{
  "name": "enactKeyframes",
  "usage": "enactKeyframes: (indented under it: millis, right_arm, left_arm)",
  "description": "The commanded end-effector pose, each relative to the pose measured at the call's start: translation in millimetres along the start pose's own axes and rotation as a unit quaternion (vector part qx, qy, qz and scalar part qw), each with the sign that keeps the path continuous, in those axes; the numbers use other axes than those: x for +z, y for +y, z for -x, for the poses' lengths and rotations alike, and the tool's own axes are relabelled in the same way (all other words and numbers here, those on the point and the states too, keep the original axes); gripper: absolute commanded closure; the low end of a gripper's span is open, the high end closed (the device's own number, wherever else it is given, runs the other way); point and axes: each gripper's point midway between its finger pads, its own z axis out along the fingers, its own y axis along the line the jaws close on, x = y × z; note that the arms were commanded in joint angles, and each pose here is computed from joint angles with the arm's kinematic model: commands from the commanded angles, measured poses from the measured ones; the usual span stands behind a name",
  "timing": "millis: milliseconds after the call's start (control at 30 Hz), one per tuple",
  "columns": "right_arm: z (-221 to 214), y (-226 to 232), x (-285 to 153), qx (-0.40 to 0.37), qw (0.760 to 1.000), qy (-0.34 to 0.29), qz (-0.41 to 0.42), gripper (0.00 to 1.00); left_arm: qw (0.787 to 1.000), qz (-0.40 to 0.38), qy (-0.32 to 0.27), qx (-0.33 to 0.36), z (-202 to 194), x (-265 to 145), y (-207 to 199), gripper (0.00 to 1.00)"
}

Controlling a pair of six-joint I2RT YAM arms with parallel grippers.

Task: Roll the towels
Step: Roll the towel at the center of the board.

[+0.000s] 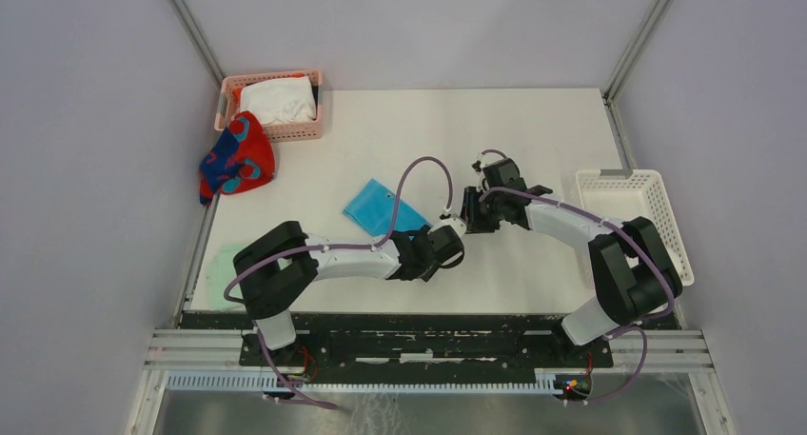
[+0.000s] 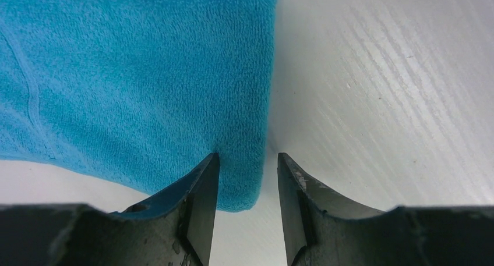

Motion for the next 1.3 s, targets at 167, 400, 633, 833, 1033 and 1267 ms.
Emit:
enactKeyframes:
  millis: [167,400,633,833,1033,1267]
  right_arm:
    - [11,8,-10,-0.012,1.000,-0.025,0.014,0.59]
    - [6,11,-10,0.004,0.999,-0.023,0.026,0.59]
    - [3,31,-1,0.054,0.996,-0.030,0.063,0.52]
    - [6,39,18,0.117,0.990,-0.038,0.074,0.45]
    - [0,34,40,0.160,0.985,-0.032,0.052,0.43]
    - [-11,21,55,0.184,0.983,-0.019,0.019,0.46]
  left_arm:
    - [0.999,0.005,0.040,0.034,-9,8,-5,0.69]
    - [0.998,-0.038,0.035,-0.038,-3,8,-6,0.89]
    - [0.967,-0.184,0.005,-0.179,20,-3,-7,0.91]
    - [0.949,-0.220,-0.005,-0.224,27,-5,-1,0.92]
    - [0.934,-0.245,-0.012,-0.258,31,-5,0,0.92]
    - [0.930,-0.247,-0.014,-0.272,32,-3,2,0.92]
